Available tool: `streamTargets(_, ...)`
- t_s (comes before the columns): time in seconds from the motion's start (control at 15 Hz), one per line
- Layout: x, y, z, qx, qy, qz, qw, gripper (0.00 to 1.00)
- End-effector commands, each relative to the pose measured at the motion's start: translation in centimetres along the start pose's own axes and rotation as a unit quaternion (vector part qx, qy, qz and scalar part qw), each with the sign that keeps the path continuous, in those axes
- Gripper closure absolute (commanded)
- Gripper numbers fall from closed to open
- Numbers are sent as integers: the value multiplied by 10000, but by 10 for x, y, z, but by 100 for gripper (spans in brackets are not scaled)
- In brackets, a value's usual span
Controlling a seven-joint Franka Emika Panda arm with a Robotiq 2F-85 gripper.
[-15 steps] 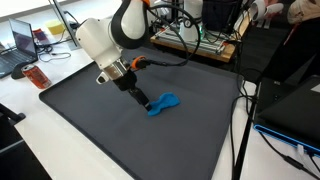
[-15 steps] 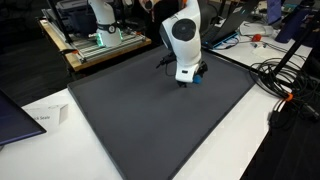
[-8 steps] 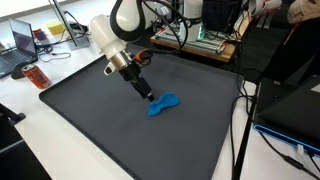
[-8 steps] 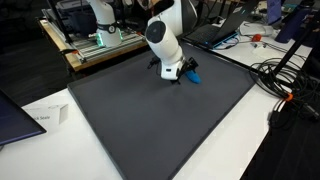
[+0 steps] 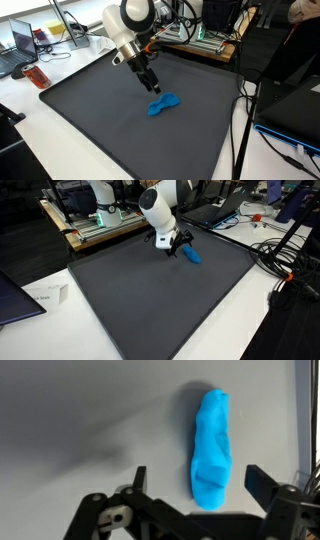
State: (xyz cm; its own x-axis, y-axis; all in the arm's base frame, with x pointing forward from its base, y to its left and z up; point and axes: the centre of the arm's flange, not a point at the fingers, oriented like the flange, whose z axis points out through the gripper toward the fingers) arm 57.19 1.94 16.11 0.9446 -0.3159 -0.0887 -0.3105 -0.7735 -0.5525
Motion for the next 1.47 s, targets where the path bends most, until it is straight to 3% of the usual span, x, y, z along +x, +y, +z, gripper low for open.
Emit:
streamTargets(0.0, -41, -28, -24, -429, 298, 60, 9986, 0)
streamTargets(0.4, -75, -88, -37, -1211, 535, 319, 9907, 0)
streamTargets(1.0, -97, -154, -37, -2468, 891, 822, 9615, 0)
streamTargets(1.2, -96, -179, -37, -2677, 925, 1054, 9532, 0)
streamTargets(1.4, -87, -201, -37, -2662, 842, 1291, 9515, 0)
